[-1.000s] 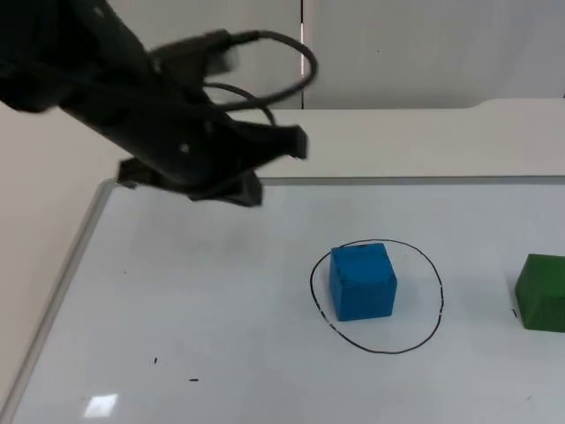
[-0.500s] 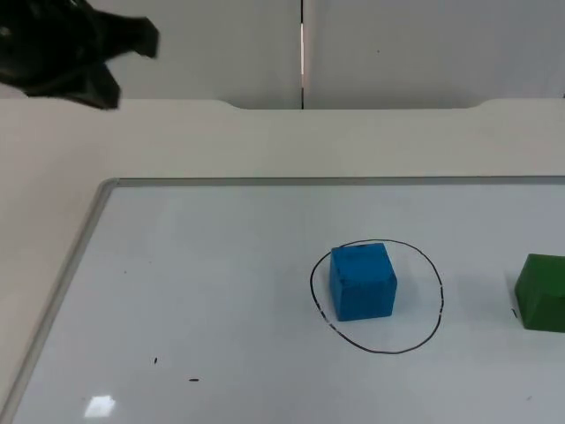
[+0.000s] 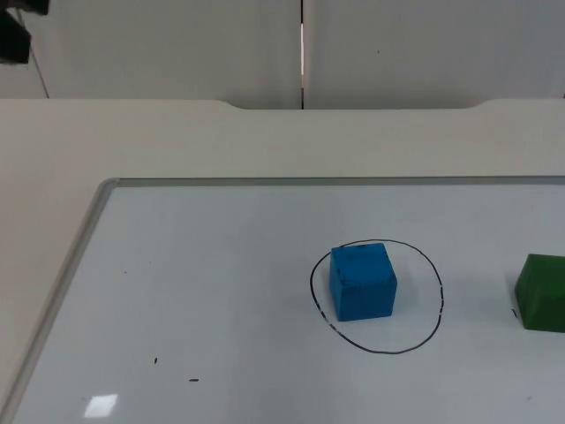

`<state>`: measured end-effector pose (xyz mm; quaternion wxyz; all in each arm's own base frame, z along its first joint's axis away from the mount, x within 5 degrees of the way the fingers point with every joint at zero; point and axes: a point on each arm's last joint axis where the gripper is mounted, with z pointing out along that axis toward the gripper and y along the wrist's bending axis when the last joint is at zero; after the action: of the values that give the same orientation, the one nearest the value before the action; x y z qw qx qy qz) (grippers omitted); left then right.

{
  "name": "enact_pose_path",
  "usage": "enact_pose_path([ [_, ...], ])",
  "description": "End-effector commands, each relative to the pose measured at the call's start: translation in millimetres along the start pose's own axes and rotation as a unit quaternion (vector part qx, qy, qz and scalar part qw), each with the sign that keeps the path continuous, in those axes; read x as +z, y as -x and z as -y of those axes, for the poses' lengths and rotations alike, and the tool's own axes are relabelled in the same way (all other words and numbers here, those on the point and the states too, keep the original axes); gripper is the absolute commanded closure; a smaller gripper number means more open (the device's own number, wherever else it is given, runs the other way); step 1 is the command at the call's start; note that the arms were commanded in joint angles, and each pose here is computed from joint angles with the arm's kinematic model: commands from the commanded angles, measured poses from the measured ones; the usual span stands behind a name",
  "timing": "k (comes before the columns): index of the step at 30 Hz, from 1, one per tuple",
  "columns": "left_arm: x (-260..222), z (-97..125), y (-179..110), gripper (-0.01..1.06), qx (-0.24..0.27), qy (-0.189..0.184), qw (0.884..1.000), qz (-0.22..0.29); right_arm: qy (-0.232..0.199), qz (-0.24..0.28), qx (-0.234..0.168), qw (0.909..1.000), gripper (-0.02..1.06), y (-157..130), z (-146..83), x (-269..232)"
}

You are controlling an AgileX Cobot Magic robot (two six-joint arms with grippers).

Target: Push the two cubes into the marked area.

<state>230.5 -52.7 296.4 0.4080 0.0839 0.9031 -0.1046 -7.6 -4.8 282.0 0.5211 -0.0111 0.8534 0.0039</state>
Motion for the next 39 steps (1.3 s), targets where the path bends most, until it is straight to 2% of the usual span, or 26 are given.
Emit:
enact_pose_path([
  [1, -27, 3, -17, 1.05, -0.002, -0.006, 1.0, 0.024, 0.0, 0.0, -0.001, 1.0, -0.01, -1, -1, 1],
  [4, -46, 6, -27, 1.05, 0.009, -0.012, 0.999, 0.033, 0.0, 0.0, -0.001, 1.0, -0.01, -1, -1, 1],
  [10, -101, 13, -44, 1.05, 0.043, -0.016, 0.995, 0.088, 0.0, 0.0, -0.001, 1.0, -0.01, -1, -1, 1],
  [16, -131, 18, -59, 1.05, 0.057, -0.021, 0.992, 0.11, 0.0, 0.0, -0.001, 1.0, -0.01, -1, -1, 1],
  [25, -150, 17, -80, 1.05, 0.088, -0.004, 0.992, 0.091, 0.0, 0.0, -0.001, 1.0, -0.01, -1, -1, 1],
  [29, -154, 17, -93, 1.05, 0.08, -0.008, 0.992, 0.093, 0.0, 0.0, -0.001, 1.0, -0.01, -1, -1, 1],
  [32, -147, 15, -118, 1.05, 0.062, -0.01, 0.995, 0.083, 0.0, 0.0, -0.001, 1.0, -0.01, -1, -1, 1],
  [34, -144, 14, -125, 1.05, 0.059, -0.01, 0.995, 0.08, 0.0, 0.0, -0.001, 1.0, -0.01, -1, -1, 1],
  [36, -141, 14, -135, 1.05, 0.059, -0.01, 0.995, 0.084, 0.0, 0.0, -0.001, 1.0, -0.01, -1, -1, 1],
  [39, -145, 14, -137, 1.05, 0.052, -0.01, 0.993, 0.105, 0.0, 0.0, -0.001, 1.0, -0.01, -1, -1, 1],
])
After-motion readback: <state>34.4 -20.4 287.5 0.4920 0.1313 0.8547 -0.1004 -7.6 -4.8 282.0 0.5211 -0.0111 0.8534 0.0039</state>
